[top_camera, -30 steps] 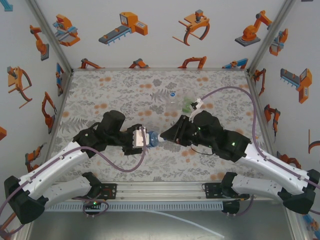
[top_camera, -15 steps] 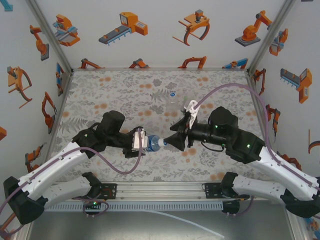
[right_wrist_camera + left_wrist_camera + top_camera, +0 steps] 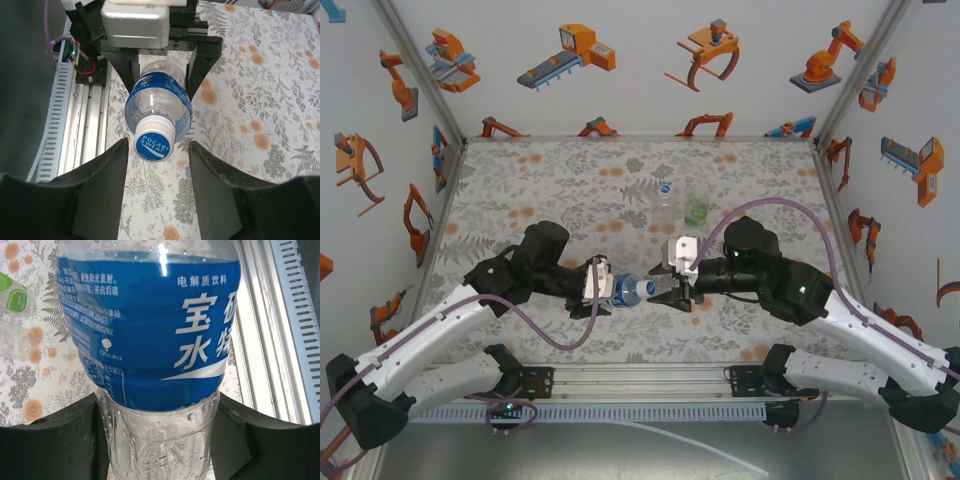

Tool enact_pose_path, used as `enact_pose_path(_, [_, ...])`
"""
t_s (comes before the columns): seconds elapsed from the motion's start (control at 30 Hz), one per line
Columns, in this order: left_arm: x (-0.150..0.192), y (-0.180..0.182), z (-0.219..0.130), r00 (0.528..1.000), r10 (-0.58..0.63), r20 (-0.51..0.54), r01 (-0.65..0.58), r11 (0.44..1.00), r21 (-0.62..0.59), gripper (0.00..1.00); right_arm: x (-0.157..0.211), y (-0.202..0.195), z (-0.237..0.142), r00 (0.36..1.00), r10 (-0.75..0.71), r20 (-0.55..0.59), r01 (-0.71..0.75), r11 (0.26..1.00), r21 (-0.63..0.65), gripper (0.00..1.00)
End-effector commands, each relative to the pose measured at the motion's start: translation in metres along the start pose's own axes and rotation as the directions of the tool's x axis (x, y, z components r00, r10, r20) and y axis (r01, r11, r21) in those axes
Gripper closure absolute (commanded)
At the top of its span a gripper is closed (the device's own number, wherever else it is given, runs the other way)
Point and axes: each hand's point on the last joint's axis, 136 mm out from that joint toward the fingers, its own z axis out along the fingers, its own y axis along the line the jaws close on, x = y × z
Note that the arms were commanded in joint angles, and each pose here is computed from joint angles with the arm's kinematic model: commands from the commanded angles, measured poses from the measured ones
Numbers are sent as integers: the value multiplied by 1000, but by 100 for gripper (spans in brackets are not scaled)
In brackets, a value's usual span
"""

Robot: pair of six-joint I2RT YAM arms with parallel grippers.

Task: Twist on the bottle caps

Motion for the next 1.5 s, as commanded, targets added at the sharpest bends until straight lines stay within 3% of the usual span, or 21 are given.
enact_pose_path(0.0, [-14, -3, -6, 999, 17, 37, -18, 1000, 19, 100, -9, 1, 1, 998, -47, 44, 48, 999, -11, 54])
enact_pose_path(0.2, [-13, -2, -5, 999, 16, 34, -17, 1000, 22, 100, -10, 2, 2, 998, -33, 62, 34, 999, -13, 65])
enact_pose_path(0.33, [-11, -2, -3, 1000, 12, 27, -13, 1000, 24, 100, -10, 1, 5, 996, 32, 78, -30, 999, -16, 81])
enact_pose_path(0.47, [-9, 1, 0, 1000, 7, 19, -7, 1000, 21, 100, -6, -15, 9, 972, 213, 99, -220, 973, 65, 100])
enact_pose_path(0.6, [-4, 4, 3, 1000, 0, 0, 0, 1000, 14, 100, -3, -29, 13, 884, 441, 156, -462, 877, 134, 100])
enact_pose_path(0.7, [-1, 7, 4, 1000, 2, -12, -2, 1000, 2, 100, 6, -46, 13, 733, 646, 211, -680, 700, 219, 100])
enact_pose_path(0.8, [1, 8, 5, 1000, 1, -21, -2, 1000, -9, 100, 29, -61, 11, 495, 826, 269, -857, 414, 306, 100])
enact_pose_path(0.93, [3, 11, 7, 1000, 1, -24, -1, 1000, -20, 100, 58, -67, 9, 230, 908, 350, -930, 99, 354, 100])
enact_pose_path(1.03, [5, 13, 8, 999, -6, -34, 5, 1000, -30, 99, 73, -68, 2, 93, 903, 419, -929, -73, 363, 100])
enact_pose_path(1.23, [10, 16, 6, 998, -10, -57, 6, 998, -61, 85, 69, -72, 7, 67, 903, 425, -925, -104, 366, 100])
enact_pose_path(1.47, [14, 28, 3, 997, -40, -68, 29, 989, -145, 49, 70, -77, 1, 182, 895, 408, -897, -19, 442, 100])
